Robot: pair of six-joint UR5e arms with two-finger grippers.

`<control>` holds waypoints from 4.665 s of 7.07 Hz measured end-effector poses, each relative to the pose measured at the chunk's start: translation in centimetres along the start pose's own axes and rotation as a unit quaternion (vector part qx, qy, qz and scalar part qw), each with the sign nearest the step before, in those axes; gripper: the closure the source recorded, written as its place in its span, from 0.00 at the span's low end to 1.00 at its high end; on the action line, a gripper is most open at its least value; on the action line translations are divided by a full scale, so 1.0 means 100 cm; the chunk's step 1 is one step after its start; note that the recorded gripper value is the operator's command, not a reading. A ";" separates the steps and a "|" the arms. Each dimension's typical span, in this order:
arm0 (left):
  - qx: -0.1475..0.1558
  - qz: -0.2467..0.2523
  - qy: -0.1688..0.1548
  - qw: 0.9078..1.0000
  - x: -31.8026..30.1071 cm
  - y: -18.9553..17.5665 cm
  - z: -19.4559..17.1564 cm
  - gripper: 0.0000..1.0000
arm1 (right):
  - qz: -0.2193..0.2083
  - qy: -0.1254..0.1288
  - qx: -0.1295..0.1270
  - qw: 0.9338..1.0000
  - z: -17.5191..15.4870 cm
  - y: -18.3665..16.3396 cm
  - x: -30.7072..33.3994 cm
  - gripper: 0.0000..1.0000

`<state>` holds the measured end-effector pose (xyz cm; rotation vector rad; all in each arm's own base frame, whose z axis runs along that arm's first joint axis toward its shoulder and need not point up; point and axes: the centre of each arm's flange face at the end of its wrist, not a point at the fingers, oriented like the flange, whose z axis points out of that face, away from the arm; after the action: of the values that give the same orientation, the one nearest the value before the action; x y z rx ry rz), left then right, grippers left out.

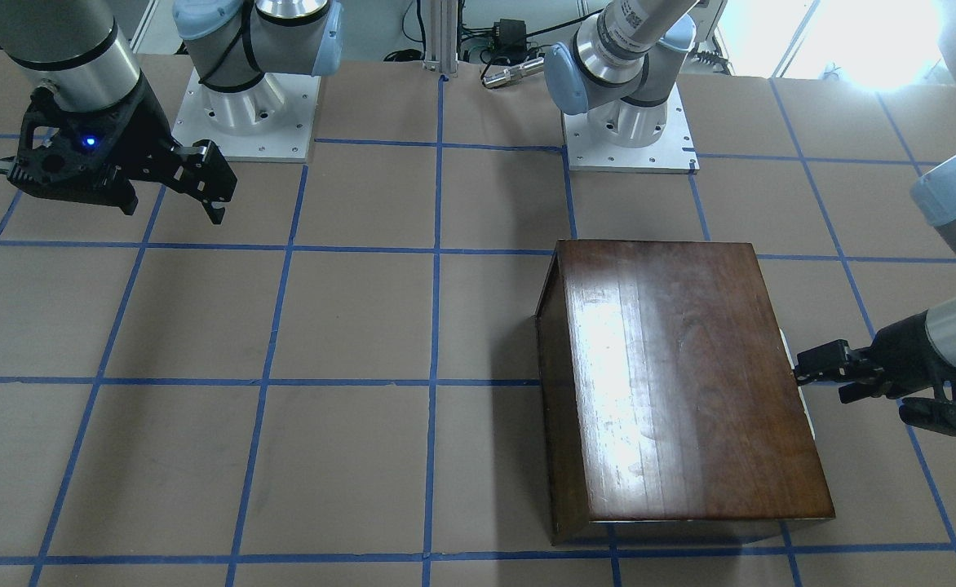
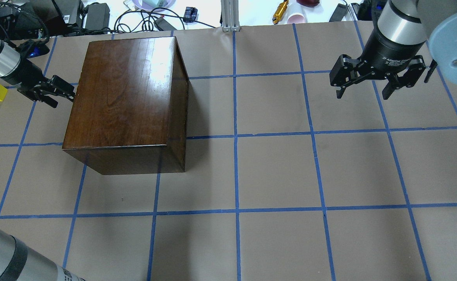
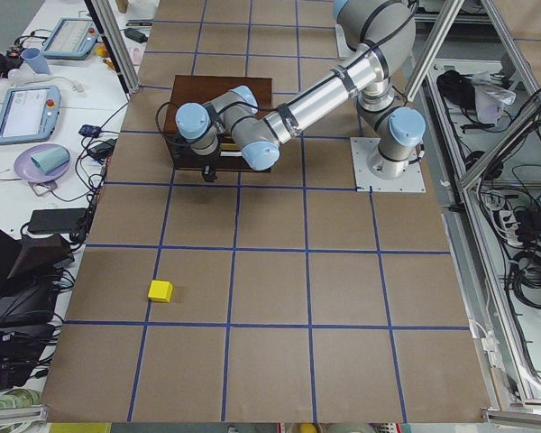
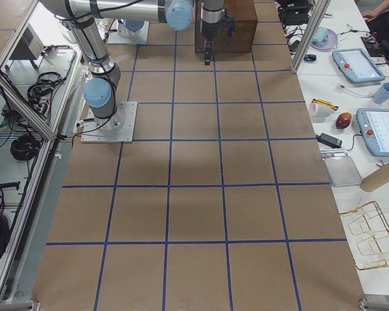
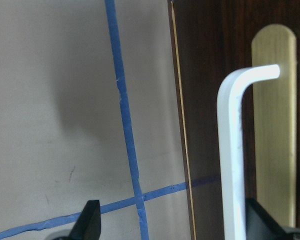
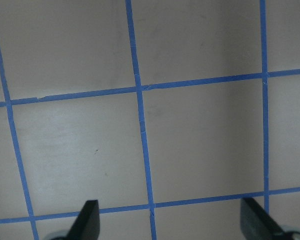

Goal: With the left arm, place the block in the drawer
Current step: 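Hook the white drawer handle with the left gripper, then pull the drawer outward from the cabinet with the left gripper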

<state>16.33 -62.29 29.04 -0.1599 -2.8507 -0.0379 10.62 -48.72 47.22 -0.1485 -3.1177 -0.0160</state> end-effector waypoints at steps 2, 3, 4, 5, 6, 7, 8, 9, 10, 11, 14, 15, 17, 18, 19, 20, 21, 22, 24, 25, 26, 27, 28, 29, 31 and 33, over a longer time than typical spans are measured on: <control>0.001 -0.002 -0.001 1.000 -0.008 0.002 -0.002 0.00 | 0.000 0.000 0.000 1.000 0.000 0.000 0.000 0.00; 0.003 -0.006 -0.002 1.000 -0.014 0.004 -0.004 0.00 | 0.000 0.000 0.000 1.000 0.000 0.000 0.000 0.00; 0.003 -0.009 -0.002 1.000 -0.019 0.006 -0.005 0.00 | 0.000 0.000 0.000 1.000 0.000 0.000 0.000 0.00; 0.005 -0.011 -0.004 1.000 -0.022 0.007 -0.007 0.00 | 0.000 0.000 0.000 1.000 0.000 0.000 0.000 0.00; 0.008 -0.012 -0.007 1.000 -0.024 0.007 -0.008 0.00 | 0.000 0.000 0.000 1.000 0.000 0.000 0.000 0.00; 0.009 -0.013 -0.010 1.000 -0.027 0.008 -0.009 0.00 | 0.000 0.000 0.000 1.000 0.000 0.000 0.000 0.00; 0.008 -0.013 -0.013 1.000 -0.028 0.009 -0.009 0.00 | 0.000 0.000 0.000 1.000 0.000 0.000 0.000 0.00; 0.006 -0.014 -0.016 1.000 -0.029 0.009 -0.009 0.00 | 0.000 0.000 0.000 1.000 0.000 0.000 0.000 0.00; 0.005 -0.016 -0.020 1.000 -0.032 0.011 -0.011 0.00 | 0.000 0.000 0.000 1.000 0.000 0.000 0.000 0.00; 0.004 -0.019 -0.023 1.000 -0.038 0.013 -0.012 0.00 | 0.000 0.000 0.000 1.000 0.000 0.000 0.000 0.00; 0.007 -0.023 -0.033 0.999 -0.045 0.016 -0.016 0.00 | 0.000 0.000 0.000 1.000 0.000 0.000 0.000 0.00; 0.006 -0.022 -0.041 0.999 -0.047 0.016 -0.017 0.00 | 0.000 0.000 0.000 1.000 0.000 0.000 0.000 0.00; 0.008 -0.022 -0.050 0.998 -0.049 0.016 -0.019 0.00 | 0.000 0.000 0.000 1.000 0.000 0.000 0.000 0.00; 0.008 -0.021 -0.057 0.998 -0.050 0.016 -0.020 0.00 | 0.000 0.000 0.000 1.000 0.000 0.000 0.000 0.00; 0.005 -0.021 -0.064 0.998 -0.051 0.017 -0.021 0.00 | 0.000 0.000 0.000 1.000 0.000 0.000 0.000 0.00; 0.005 -0.020 -0.069 0.997 -0.052 0.017 -0.022 0.00 | 0.000 0.000 0.000 1.000 0.000 0.000 0.000 0.00; 0.005 -0.021 -0.071 0.997 -0.053 0.017 -0.022 0.00 | 0.000 0.000 0.000 1.000 0.000 0.000 0.000 0.00; 0.005 -0.024 -0.072 0.997 -0.056 0.019 -0.022 0.00 | 0.000 0.000 0.000 1.000 0.000 0.000 0.000 0.00; 0.008 -0.034 -0.072 0.997 -0.072 0.027 -0.027 0.00 | 0.000 0.000 0.000 1.000 0.000 0.000 0.000 0.00; 0.008 -0.035 -0.073 0.997 -0.076 0.029 -0.029 0.00 | 0.000 0.000 0.000 1.000 0.000 0.000 0.000 0.00; 0.005 -0.035 -0.079 0.996 -0.078 0.030 -0.029 0.00 | 0.000 0.000 0.000 1.000 0.000 0.000 0.000 0.00; 0.001 -0.035 -0.086 0.996 -0.079 0.031 -0.030 0.00 | 0.000 0.000 0.000 1.000 0.000 0.000 0.000 0.00; 0.000 -0.035 -0.091 0.995 -0.081 0.032 -0.031 0.00 | 0.000 0.000 0.000 1.000 0.000 0.000 0.000 0.00; 0.000 -0.034 -0.096 0.995 -0.082 0.032 -0.031 0.00 | 0.000 0.000 0.000 1.000 0.000 0.000 0.000 0.00; -0.001 -0.033 -0.108 0.994 -0.084 0.033 -0.034 0.00 | 0.000 0.000 0.000 1.000 0.000 0.000 0.000 0.00; 0.000 -0.033 -0.113 0.993 -0.084 0.033 -0.037 0.00 | 0.000 0.000 0.000 1.000 0.000 0.000 0.000 0.00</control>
<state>25.79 -60.07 30.21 -0.0743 -3.0820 -0.0355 10.62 -48.72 47.22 -0.1485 -3.1174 -0.0159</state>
